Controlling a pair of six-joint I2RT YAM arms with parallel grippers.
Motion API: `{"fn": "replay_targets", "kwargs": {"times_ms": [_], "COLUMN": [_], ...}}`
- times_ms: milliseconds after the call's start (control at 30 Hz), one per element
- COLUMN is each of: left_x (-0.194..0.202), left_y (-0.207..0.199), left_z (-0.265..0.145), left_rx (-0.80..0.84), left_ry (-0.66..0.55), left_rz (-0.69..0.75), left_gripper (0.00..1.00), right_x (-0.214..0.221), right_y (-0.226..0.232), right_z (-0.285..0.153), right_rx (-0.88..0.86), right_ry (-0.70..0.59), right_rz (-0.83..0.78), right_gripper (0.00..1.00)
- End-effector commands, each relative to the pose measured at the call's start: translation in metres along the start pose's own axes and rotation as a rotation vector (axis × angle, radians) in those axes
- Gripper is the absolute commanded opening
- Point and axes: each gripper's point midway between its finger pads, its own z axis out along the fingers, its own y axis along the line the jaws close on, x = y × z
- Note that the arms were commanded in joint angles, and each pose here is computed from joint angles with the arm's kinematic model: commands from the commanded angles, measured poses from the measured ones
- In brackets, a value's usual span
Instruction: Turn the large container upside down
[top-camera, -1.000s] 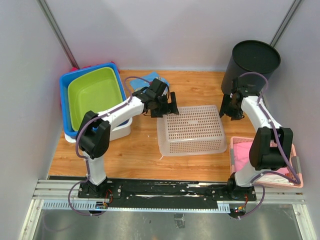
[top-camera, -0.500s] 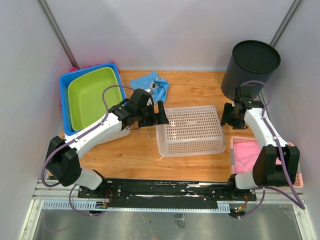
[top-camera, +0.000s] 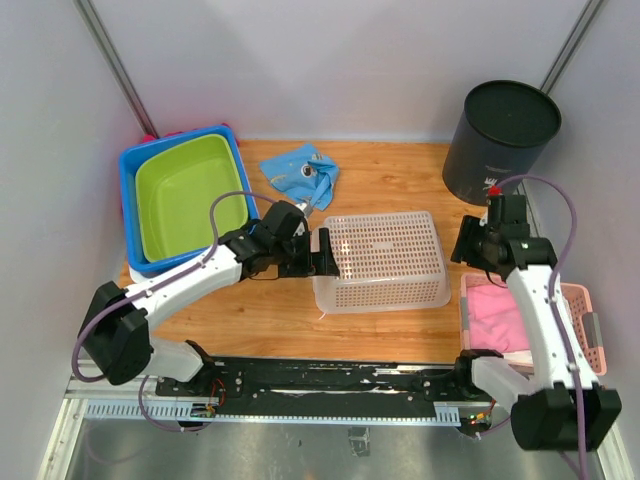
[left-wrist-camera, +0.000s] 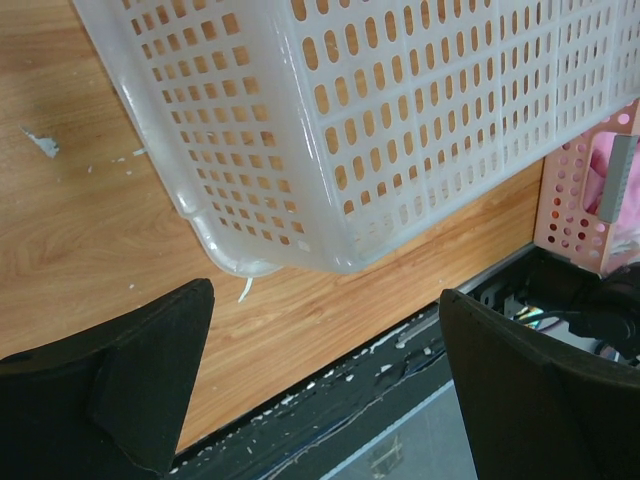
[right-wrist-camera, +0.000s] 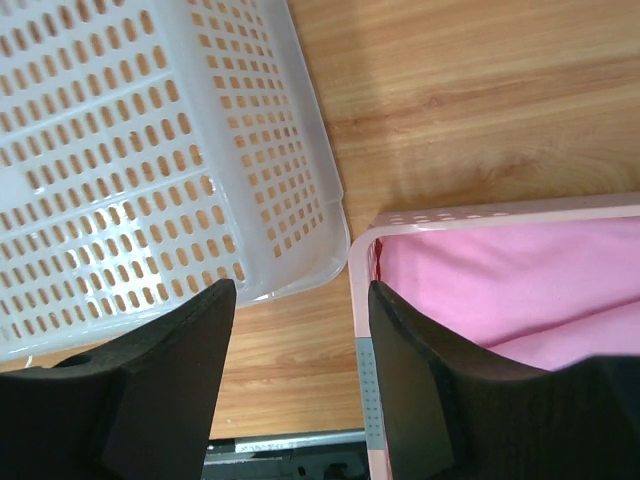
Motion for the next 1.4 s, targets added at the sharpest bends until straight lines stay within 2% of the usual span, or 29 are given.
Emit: {"fn": "replay_targets", "kwargs": {"times_ms": [0,67,200,367,467,967,1133,1367], "left_x": [-0.003,-0.009,-0.025,-0.038,-0.042,-0.091,-0.103,-0.118], "left_y": [-0.004,-0.002,-0.002,-0.004,-0.007,-0.016,-0.022,-0.044], "left_z": [0.010,0.014,0.019,0.029,0.039,0.075,0.088,0.113], "left_rx": [0.045,0.051,0.067,0.061,0.083,0.085,0.094,0.193], "left_ry": [-0.013,-0.013,-0.030,-0.029,-0.016,-0.014,-0.003,0.031], "left_rz": [-0.009,-0.021,-0.034,-0.023,-0.032,0.007,0.029,0.040], "left_gripper": [0.99,0.99,0.99,0.99,0.99,0.99,0.99,0.99], "right_x": [0.027,0.044,0.051,0.070,0.074,0.014,0.000,-0.020], "right_y": [0.004,0.012,0.039,0.047,0.048,0.071,0.064,0.037], "right_z": [-0.012,-0.010,-0.014,0.002,0.011,0.053,0.036,0.009], "right_rx": [-0.069,-0.115,-0.171,-0.126,-0.114,-0.074,-0.053,-0.022], "right_ry": [0.002,0.030,0.045,0.142,0.155,0.030,-0.025,-0.120], "right_rz": [-0.013,-0.044,-0.143,-0.207,-0.209,-0.203,-0.186,-0.115], "right_gripper": [0.58,0.59,0.60,0.60,0.60,0.59,0.62,0.73]}}
